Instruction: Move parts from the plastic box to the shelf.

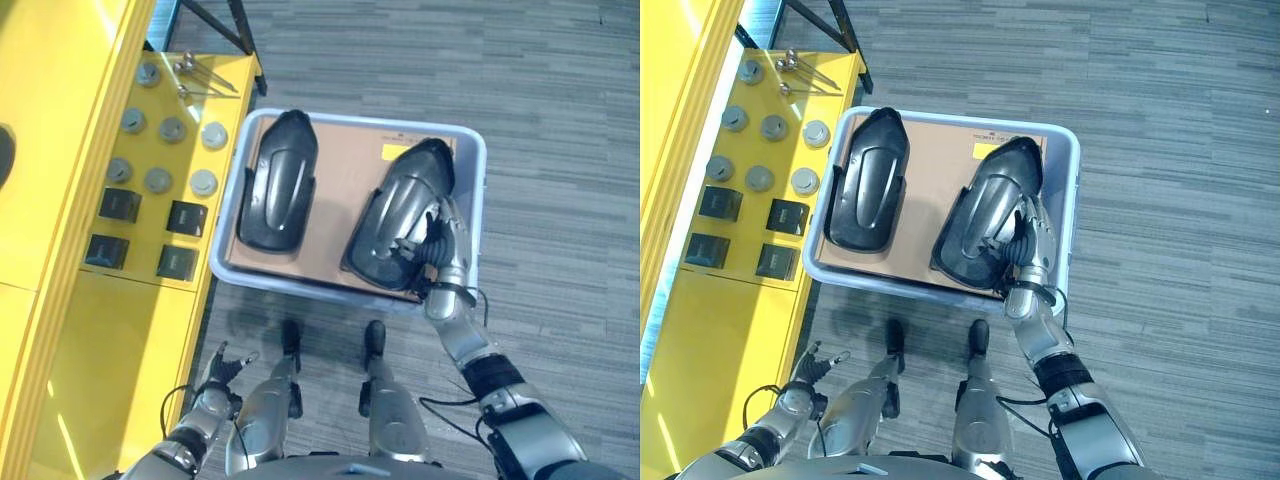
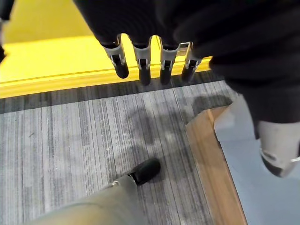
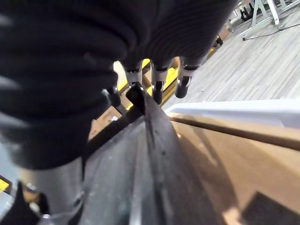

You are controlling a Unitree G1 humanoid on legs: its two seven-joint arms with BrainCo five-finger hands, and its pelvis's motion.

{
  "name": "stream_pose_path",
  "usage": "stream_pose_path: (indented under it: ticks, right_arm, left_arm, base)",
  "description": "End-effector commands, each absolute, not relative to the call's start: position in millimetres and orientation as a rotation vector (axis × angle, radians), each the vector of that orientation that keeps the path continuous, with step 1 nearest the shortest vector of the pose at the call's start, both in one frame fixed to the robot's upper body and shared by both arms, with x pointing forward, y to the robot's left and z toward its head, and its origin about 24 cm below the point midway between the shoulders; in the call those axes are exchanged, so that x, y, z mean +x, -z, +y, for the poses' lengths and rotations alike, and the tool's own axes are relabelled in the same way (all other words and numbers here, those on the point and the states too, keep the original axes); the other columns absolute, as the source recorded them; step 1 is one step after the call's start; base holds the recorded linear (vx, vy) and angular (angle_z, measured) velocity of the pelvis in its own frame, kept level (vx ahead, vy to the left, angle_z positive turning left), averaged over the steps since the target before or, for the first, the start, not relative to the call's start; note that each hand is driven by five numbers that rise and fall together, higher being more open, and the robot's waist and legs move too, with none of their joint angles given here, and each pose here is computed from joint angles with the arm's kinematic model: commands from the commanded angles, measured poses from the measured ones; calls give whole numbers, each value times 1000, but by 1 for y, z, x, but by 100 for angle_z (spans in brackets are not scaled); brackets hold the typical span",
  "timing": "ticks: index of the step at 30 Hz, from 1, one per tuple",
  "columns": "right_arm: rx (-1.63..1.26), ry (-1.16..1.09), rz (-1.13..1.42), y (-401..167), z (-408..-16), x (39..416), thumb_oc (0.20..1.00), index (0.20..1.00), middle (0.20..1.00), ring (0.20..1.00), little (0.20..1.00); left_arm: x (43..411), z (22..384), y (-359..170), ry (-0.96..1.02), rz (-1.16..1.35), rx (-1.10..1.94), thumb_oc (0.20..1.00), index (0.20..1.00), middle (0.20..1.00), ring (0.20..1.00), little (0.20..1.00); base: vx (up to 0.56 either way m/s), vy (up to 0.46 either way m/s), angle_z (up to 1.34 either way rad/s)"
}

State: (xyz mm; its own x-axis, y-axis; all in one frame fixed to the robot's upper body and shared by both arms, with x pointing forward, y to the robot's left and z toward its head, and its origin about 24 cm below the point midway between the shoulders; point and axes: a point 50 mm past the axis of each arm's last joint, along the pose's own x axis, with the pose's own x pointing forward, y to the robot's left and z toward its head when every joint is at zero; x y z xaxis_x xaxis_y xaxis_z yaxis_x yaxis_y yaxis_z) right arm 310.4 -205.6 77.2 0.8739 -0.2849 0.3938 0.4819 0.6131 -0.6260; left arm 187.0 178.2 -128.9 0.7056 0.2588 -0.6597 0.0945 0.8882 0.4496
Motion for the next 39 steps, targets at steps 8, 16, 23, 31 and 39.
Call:
stream_pose_path:
  ticks: [8,16,23,31,39]
  right_arm:
    - [-681,509,-475,-107,-201,299,1000,1000,1000,1000,1000]
    - [-698,532,-372,-79,-203,286,1000,1000,1000,1000,1000]
    - [-736,591,-252,-59,-214,285,1000,1000,1000,1000,1000]
    - [-580,498,-27,-29,-199,297,1000,1000,1000,1000,1000]
    - [-377,379,85,-19,-180,314,200,200,200,200,200]
  left_arm:
    - [177,183,136,-94,845,552,1000,1000,1000,1000,1000]
    - [176,180,137,-94,843,560,1000,1000,1000,1000,1000]
    - [177,181,136,-116,838,551,1000,1000,1000,1000,1000]
    - [174,183,138,-105,871,554,1000,1000,1000,1000,1000]
    - [176,181,138,-79,871,539,1000,1000,1000,1000,1000]
  base:
    - [0,-1,0]
    - [0,0,-2]
    - [0,0,0]
    - [1,1,-1]
    - [0,0,-1]
